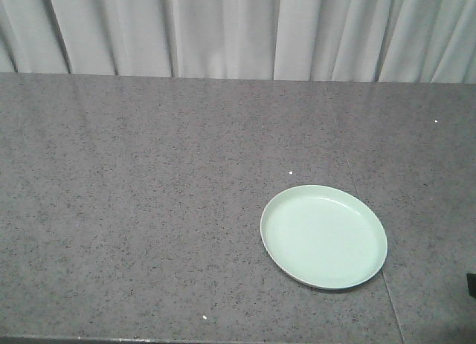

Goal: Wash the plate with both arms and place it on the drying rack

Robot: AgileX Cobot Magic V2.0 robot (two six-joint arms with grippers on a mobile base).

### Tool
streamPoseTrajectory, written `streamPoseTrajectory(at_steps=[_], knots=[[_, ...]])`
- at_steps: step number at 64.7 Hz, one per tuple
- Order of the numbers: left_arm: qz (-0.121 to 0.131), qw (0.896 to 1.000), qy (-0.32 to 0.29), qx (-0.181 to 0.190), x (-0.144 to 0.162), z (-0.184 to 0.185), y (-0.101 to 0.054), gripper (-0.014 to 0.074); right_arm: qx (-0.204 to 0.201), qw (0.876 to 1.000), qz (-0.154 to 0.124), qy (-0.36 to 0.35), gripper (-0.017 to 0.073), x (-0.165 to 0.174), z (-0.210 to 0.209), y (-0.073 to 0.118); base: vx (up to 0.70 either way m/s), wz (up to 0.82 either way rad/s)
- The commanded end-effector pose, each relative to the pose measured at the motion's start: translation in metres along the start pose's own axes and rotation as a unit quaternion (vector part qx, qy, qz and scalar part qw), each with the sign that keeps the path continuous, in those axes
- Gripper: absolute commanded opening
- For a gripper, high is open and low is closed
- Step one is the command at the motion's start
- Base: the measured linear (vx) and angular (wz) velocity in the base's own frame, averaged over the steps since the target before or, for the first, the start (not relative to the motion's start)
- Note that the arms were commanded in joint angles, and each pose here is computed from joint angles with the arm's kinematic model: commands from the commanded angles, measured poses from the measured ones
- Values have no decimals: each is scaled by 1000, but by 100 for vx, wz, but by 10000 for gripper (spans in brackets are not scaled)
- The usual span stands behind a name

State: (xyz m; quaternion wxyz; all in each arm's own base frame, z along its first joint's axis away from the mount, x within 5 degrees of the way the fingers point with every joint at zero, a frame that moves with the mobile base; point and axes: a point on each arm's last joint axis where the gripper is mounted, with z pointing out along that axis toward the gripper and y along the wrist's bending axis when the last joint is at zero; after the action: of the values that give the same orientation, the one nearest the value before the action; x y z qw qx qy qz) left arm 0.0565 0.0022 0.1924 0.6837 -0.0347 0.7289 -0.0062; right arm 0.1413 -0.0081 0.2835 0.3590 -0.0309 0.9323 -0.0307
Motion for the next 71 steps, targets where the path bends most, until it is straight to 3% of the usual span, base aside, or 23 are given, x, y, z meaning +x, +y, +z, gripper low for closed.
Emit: streamPoseTrajectory(at_steps=[1, 16, 37, 51, 60, 64, 71], knots=[[-9, 999, -37, 2, -2, -1, 0, -6, 11, 999, -1, -44, 1, -14, -6, -3, 0, 0], [-9, 999, -37, 2, -2, -1, 0, -6, 10, 999, 0, -40, 105, -14, -5, -3, 0, 0], [-9, 999, -37, 2, -2, -1, 0, -6, 10, 999, -1, -37, 370, -13, -5, -3, 0, 0], [-9, 999, -37, 2, -2, -1, 0, -6, 2, 998, -19, -61, 418, -18, -5, -1, 0, 0], [-9, 999, -37, 2, -2, -1, 0, -6, -29, 993, -58, -97, 418, -24, -6, 5, 0, 0], [-9, 999, -37, 2, -2, -1, 0, -6, -52, 987, -100, -114, 418, -26, -7, 10, 0, 0], [-9, 999, -37, 2, -2, -1, 0, -6, -90, 974, -147, -144, 418, -30, -10, 19, 0, 0]])
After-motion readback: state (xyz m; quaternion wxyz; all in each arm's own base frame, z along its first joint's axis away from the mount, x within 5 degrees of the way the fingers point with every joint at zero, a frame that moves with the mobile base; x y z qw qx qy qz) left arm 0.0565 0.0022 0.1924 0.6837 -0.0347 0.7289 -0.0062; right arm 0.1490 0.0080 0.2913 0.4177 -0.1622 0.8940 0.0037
